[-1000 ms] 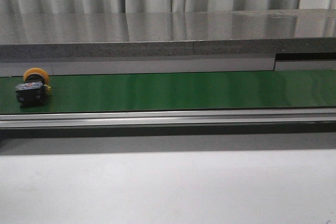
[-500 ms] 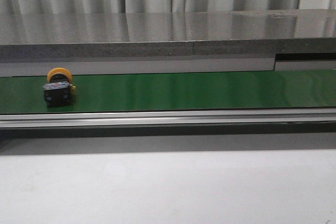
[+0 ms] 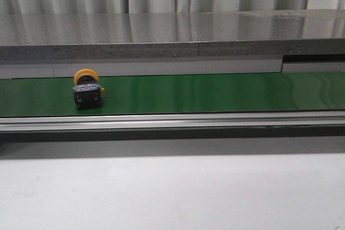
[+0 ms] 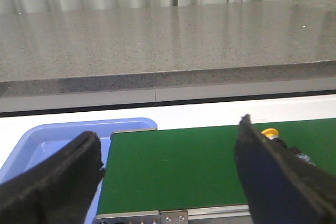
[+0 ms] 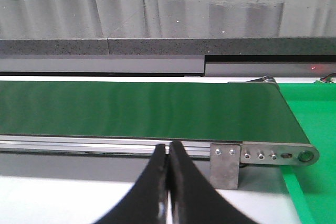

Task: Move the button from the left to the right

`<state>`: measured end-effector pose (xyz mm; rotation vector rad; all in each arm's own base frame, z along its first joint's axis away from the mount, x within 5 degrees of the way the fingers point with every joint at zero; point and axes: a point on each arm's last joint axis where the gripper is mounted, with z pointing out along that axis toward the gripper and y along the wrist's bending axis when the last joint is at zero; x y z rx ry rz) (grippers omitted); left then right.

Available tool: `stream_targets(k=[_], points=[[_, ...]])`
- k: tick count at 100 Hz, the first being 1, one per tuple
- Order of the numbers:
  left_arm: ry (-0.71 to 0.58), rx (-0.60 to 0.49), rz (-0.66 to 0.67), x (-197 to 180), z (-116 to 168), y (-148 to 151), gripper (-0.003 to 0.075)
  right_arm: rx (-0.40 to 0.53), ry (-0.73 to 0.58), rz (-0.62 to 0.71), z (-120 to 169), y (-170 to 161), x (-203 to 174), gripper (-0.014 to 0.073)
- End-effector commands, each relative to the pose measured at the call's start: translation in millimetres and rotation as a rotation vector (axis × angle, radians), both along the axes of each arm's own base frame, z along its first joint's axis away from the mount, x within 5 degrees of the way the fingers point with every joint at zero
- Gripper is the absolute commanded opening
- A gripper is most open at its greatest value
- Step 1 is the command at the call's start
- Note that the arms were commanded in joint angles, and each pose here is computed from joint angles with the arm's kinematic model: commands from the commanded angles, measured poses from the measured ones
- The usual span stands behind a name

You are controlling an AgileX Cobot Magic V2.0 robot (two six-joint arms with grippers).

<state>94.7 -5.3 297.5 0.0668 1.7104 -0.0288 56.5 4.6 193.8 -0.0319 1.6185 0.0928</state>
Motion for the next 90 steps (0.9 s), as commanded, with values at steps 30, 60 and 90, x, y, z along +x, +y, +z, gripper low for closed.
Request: stream_targets(k=[30, 60, 90], points=[[-0.093, -0.018, 0.011, 0.4, 15.2, 0.8, 0.0072, 0.001, -0.118, -0.005, 13.7, -0.5, -2.3, -0.0067], [-0.093, -0.018, 0.011, 0.4, 15.2, 0.8, -0.002, 0.002, -0.131, -0.005, 14.9, -0.5, -2.4, -0.0067], [-0.093, -0.018, 0.011, 0.4, 15.2, 0.8, -0.002, 0.014, -0.209, -0.005, 26.1, -0.7, -4.2, -0.0067]])
